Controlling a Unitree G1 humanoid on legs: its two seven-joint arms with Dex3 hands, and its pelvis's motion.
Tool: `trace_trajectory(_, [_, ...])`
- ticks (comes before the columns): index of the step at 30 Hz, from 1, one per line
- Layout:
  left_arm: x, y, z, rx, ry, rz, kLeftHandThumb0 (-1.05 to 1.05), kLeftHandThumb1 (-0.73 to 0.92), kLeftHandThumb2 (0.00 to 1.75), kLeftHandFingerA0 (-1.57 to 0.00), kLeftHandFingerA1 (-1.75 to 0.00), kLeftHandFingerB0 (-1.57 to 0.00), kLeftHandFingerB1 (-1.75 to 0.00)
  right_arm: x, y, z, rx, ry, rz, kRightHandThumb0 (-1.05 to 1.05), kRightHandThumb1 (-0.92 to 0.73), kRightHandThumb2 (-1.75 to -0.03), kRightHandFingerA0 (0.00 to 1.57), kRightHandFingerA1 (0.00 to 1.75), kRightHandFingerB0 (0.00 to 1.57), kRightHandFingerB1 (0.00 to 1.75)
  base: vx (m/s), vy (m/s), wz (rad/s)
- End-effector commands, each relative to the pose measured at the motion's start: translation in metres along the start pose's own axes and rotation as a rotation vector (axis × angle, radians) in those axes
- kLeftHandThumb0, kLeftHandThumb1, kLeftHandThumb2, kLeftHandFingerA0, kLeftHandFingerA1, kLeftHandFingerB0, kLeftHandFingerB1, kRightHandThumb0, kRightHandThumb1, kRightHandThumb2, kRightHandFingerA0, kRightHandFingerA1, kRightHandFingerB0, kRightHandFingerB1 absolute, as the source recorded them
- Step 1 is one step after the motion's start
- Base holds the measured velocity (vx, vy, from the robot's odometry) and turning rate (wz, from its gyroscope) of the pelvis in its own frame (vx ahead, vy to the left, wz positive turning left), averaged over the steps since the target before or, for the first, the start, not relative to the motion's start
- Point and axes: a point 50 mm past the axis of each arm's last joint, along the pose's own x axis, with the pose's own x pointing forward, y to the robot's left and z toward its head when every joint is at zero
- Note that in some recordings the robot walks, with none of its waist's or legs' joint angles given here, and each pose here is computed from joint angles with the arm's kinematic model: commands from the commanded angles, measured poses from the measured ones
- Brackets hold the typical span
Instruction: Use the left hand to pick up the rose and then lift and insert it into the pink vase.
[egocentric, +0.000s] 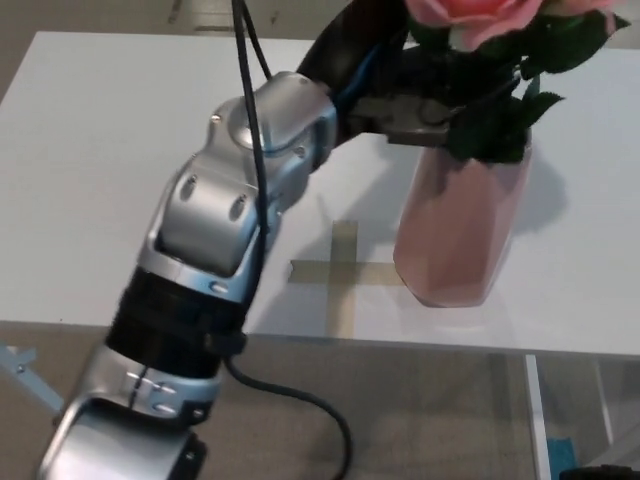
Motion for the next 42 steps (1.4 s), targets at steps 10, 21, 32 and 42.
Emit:
trace_trajectory(10, [-0.008,0.009,-0.002,0.105,0.09,-0.178,-0.77,0.39,0.79,0.0,0.0,0.0,-0.08,0.0,-0.001,-0.003,-0.002,0.02,0.004,-0.34,-0.66,-0.59,0.59,0.41,0.54,0.39,0.0,0.0,0.0])
trace_trajectory(21, [-0.01,0.013,0.015,0.253,0.125,-0.227,-0.77,0.42,0.84,0.0,0.0,0.0,-0.05,0.0,-0.001,0.001,-0.021,0.007,0.015,-0.35,-0.66,-0.59,0.59,0.41,0.54,0.39,0.0,0.0,0.0])
trace_trajectory(32, [-0.001,0.015,0.056,0.891,0.432,-0.378,-0.72,0.38,0.85,0.0,0.0,0.0,-0.06,0.001,-0.002,0.006,-0.013,0.004,0.012,-0.34,-0.66,-0.59,0.58,0.41,0.53,0.39,0.0,0.0,0.0])
trace_trajectory(42, [0.001,0.006,0.068,1.105,0.645,-0.402,-0.87,0.32,0.71,-0.1,-0.22,-0.01,-0.12,0.002,-0.001,0.007,-0.02,0.008,0.017,-0.34,-0.66,-0.59,0.58,0.41,0.53,0.39,0.0,0.0,0.0])
